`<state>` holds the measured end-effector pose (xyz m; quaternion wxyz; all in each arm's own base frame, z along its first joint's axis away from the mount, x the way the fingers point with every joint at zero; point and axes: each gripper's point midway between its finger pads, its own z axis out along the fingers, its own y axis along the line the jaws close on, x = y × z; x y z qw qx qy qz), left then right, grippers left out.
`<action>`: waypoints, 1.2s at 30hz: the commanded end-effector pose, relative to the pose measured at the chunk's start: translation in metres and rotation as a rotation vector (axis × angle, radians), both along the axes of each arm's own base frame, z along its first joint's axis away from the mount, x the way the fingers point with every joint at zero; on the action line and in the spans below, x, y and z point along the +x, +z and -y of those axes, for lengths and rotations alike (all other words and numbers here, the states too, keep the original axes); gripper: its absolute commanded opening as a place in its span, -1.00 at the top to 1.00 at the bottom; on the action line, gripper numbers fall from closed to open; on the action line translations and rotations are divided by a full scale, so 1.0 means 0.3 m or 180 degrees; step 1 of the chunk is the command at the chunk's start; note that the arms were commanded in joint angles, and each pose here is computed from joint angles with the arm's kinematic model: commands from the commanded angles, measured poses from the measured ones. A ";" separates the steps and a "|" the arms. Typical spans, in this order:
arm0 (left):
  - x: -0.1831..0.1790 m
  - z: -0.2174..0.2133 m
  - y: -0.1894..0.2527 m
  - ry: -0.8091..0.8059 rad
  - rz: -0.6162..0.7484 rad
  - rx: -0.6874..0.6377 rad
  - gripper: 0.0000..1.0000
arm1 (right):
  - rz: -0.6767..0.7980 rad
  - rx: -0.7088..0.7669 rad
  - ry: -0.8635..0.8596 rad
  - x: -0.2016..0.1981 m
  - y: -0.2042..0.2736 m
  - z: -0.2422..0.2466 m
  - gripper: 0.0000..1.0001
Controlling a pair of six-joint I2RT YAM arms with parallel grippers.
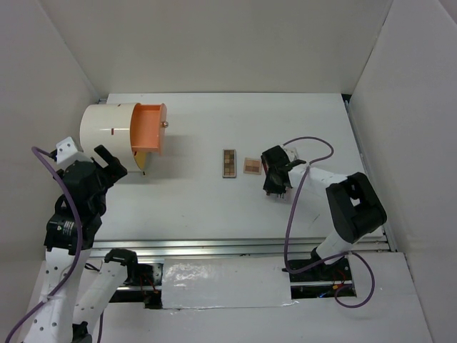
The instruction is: Organize the makeup
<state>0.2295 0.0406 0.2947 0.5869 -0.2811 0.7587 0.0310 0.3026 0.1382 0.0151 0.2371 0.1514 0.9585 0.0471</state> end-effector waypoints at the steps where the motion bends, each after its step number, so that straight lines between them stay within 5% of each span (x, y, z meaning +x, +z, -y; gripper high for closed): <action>1: -0.003 -0.005 0.061 0.0013 0.0186 0.0035 -0.99 | -0.0013 0.0020 -0.0093 0.003 -0.018 -0.007 0.40; 7: -0.001 -0.002 0.061 0.0003 0.0182 0.0037 -0.99 | 0.0023 0.0086 -0.0146 -0.013 -0.004 -0.004 0.61; 12: -0.003 -0.005 0.062 0.0024 0.0186 0.0034 -0.99 | 0.0515 0.0310 -0.0104 0.002 0.193 -0.040 0.62; 18: -0.014 -0.019 0.064 0.0124 0.0207 0.0012 -0.99 | 0.0927 0.0481 0.0699 0.020 0.513 -0.398 0.63; 24: -0.041 -0.051 0.069 0.0321 0.0286 -0.0003 -0.99 | 0.1660 0.2223 0.1931 0.042 0.984 -1.008 0.62; 30: -0.015 -0.042 0.050 0.0281 0.0165 0.0013 -0.99 | 0.1867 0.3025 0.2149 0.111 1.151 -1.253 0.61; 36: -0.009 -0.031 0.046 0.0213 0.0174 0.0014 -0.99 | 0.1827 0.3144 0.1950 0.211 1.152 -1.359 0.57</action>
